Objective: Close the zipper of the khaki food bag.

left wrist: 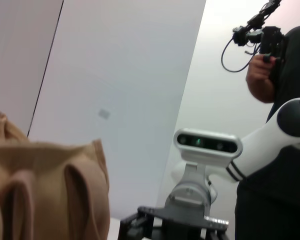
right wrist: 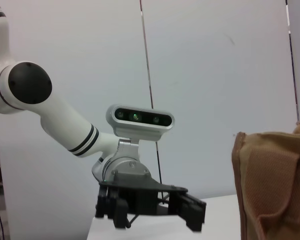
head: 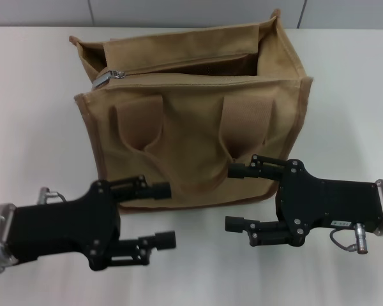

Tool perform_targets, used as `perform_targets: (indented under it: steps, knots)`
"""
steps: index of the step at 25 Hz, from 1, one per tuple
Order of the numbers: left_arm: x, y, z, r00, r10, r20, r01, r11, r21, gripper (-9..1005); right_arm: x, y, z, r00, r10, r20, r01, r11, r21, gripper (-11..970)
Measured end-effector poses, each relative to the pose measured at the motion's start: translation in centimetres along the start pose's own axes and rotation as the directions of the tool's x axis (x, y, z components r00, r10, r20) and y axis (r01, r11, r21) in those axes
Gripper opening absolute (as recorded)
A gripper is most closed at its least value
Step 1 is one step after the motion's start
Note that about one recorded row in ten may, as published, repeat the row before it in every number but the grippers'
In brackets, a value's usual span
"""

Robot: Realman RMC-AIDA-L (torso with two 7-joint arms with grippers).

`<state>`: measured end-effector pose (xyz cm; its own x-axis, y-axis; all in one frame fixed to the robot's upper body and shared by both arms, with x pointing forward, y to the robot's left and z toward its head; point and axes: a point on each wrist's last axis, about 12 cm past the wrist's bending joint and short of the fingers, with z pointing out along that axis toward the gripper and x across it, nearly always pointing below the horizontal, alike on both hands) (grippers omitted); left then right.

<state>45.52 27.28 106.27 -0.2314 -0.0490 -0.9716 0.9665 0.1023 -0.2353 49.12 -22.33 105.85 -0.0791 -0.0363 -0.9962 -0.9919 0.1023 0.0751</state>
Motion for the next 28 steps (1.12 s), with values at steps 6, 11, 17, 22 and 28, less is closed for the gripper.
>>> perform_targets:
  steps: [6,11,17,22,28]
  knots:
    - [-2.6,1.1,-0.7,0.977,0.104,0.186,-0.087,0.991,-0.099,740,0.0,0.0,0.0,1.0,0.005,-0.001,-0.005,1.0,0.001,811]
    - [-4.1,1.6,-1.6,0.915,0.198,0.351,-0.115,0.963,-0.244,737,0.1,0.1,0.0,1.0,0.01,0.0,-0.01,1.0,0.002,811]
    - [-4.2,1.4,-4.3,0.837,0.316,0.447,-0.073,0.874,-0.481,734,0.3,0.3,-0.2,1.0,0.017,0.0,-0.017,1.0,0.008,810]
    - [-3.1,2.2,-6.6,0.913,0.281,0.297,-0.059,0.809,-0.585,731,0.3,0.3,-0.2,1.0,0.017,-0.001,-0.017,1.0,0.01,810]
    - [-1.2,3.0,-6.9,0.99,0.14,0.011,-0.112,0.836,-0.537,727,0.4,0.2,-0.2,1.0,0.018,-0.005,-0.018,1.0,0.015,811]
